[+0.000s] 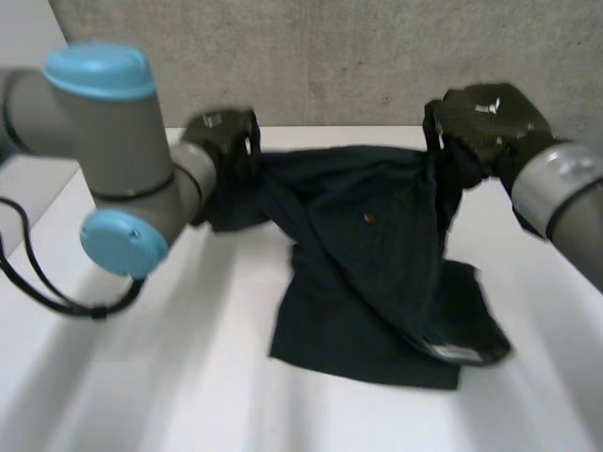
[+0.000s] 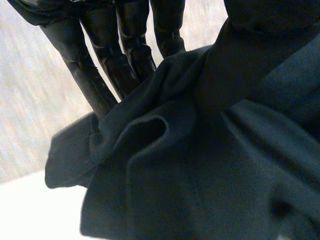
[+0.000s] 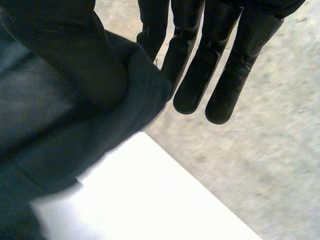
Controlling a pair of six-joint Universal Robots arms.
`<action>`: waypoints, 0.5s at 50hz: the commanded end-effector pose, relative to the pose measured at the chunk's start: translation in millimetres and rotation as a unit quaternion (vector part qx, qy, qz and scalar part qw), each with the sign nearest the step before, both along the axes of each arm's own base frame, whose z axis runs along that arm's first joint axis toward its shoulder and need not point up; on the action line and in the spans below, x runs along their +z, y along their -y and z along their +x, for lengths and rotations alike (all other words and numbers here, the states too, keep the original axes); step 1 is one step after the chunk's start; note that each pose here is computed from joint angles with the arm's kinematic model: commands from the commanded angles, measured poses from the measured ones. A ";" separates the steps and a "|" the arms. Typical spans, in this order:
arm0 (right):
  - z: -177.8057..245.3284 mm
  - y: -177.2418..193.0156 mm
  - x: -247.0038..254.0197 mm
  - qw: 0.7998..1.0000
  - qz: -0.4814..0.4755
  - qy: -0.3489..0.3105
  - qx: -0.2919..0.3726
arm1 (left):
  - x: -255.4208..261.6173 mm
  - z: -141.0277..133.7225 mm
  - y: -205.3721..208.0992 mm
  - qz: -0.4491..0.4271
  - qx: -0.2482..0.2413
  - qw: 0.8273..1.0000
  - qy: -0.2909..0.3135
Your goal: Fold the shorts.
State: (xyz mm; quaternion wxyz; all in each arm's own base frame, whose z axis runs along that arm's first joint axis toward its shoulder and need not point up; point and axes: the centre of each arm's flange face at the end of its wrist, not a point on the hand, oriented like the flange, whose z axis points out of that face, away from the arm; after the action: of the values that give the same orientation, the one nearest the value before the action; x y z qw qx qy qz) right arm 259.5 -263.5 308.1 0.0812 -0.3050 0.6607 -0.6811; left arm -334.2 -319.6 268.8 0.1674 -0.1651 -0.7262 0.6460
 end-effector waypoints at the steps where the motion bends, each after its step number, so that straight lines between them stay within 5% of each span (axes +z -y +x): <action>1: 19.2 67.6 76.4 0.973 -0.215 0.076 -0.037 | 113.6 -8.4 9.4 -0.258 0.019 0.964 -0.058; 7: 25.7 74.2 137.9 0.901 -0.406 0.153 -0.017 | 192.1 5.8 -11.4 -0.404 0.069 0.902 -0.138; 9: 29.1 72.0 137.8 0.901 -0.409 0.147 0.004 | 195.9 7.1 -16.1 -0.410 0.069 0.898 -0.142; 14: 39.5 62.7 109.9 0.926 -0.346 0.127 0.079 | 168.9 9.3 -20.1 -0.371 0.062 0.920 -0.112; 25: 31.1 42.7 -22.5 0.989 -0.090 0.045 0.104 | 15.0 18.9 -35.1 -0.166 0.036 0.985 0.033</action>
State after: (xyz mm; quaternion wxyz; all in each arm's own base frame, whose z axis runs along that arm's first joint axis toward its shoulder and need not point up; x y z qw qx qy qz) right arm 294.6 -322.6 362.5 0.1348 -0.3073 0.4436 -0.8310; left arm -322.2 -295.5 368.3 0.1147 -0.1384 -0.5152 0.8380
